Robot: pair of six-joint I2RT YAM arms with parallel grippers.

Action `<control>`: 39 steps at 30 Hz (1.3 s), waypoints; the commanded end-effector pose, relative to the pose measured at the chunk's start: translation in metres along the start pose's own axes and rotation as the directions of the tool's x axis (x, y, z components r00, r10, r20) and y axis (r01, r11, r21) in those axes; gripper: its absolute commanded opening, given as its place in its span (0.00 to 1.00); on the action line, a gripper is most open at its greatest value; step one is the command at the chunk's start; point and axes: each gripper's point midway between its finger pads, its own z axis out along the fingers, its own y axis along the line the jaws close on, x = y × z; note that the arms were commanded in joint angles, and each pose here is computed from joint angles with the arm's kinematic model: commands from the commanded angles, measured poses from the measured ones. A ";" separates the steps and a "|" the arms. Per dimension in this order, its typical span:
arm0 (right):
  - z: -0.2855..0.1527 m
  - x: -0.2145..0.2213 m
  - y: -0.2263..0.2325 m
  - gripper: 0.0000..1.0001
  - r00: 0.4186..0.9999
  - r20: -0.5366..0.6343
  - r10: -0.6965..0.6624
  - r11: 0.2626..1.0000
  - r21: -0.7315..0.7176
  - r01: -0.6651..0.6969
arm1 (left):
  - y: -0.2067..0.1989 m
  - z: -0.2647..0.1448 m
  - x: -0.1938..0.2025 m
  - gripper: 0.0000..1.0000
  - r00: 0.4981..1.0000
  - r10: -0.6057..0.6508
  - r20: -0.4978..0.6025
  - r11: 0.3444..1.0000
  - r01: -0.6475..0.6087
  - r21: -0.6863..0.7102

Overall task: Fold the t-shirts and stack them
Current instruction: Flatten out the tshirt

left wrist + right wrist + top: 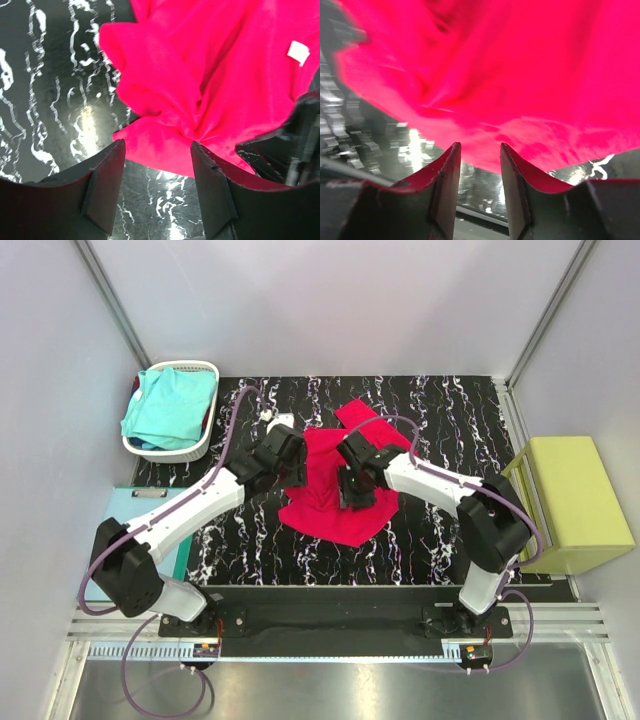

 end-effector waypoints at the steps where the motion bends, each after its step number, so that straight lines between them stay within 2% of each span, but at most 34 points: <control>1: 0.009 -0.001 -0.006 0.46 0.998 0.062 0.016 0.998 0.058 -0.020 | 0.010 -0.009 -0.004 0.60 0.997 -0.048 0.057 0.999 0.050 -0.018; 6: 0.020 0.021 -0.007 0.52 1.000 0.022 0.017 0.997 0.070 -0.018 | 0.013 -0.008 0.011 0.60 0.999 -0.042 0.024 0.999 0.042 -0.014; 10: 0.029 0.034 0.000 0.61 1.000 -0.005 -0.005 0.997 0.072 0.005 | 0.014 -0.007 0.017 0.60 0.999 -0.043 0.008 0.999 0.043 -0.010; 15: 0.045 0.055 0.002 0.60 0.998 -0.057 -0.010 0.997 0.080 0.015 | 0.015 -0.006 0.021 0.60 0.999 -0.036 -0.002 0.999 0.036 -0.008; 23: 0.056 0.074 -0.014 0.39 0.994 -0.103 0.023 0.990 0.141 -0.008 | 0.015 -0.003 0.026 0.60 0.999 -0.030 -0.017 1.000 0.030 -0.007; 24: 0.055 0.073 -0.016 0.28 0.995 -0.094 0.029 0.988 0.151 -0.015 | 0.017 -0.003 0.028 0.60 0.999 -0.028 -0.023 1.000 0.027 -0.011; 28: 0.045 0.075 -0.025 0.00 0.996 -0.078 0.043 0.982 0.187 -0.028 | 0.017 0.000 0.033 0.60 0.999 -0.028 -0.039 1.000 0.028 -0.012; 34: -0.003 0.071 -0.054 0.00 0.993 0.047 0.106 0.940 0.321 -0.116 | 0.015 0.003 0.037 0.59 0.998 -0.024 -0.054 1.000 0.023 -0.010; 35: -0.021 0.062 -0.058 0.00 0.983 0.124 0.137 0.929 0.329 -0.171 | 0.015 0.004 0.036 0.59 0.998 -0.025 -0.054 1.000 0.024 -0.011; 37: -0.043 0.068 -0.072 0.00 0.972 0.161 0.174 0.903 0.367 -0.222 | 0.015 0.007 0.037 0.59 0.998 -0.015 -0.060 1.000 0.014 -0.015; 38: -0.061 0.060 -0.074 0.00 0.947 0.240 0.215 0.893 0.344 -0.290 | 0.014 0.009 0.036 0.59 0.998 -0.012 -0.061 1.000 0.011 -0.015; 39: -0.072 0.064 -0.081 0.00 0.940 0.255 0.228 0.880 0.359 -0.311 | 0.014 0.011 0.037 0.59 0.998 -0.006 -0.066 1.000 0.004 -0.018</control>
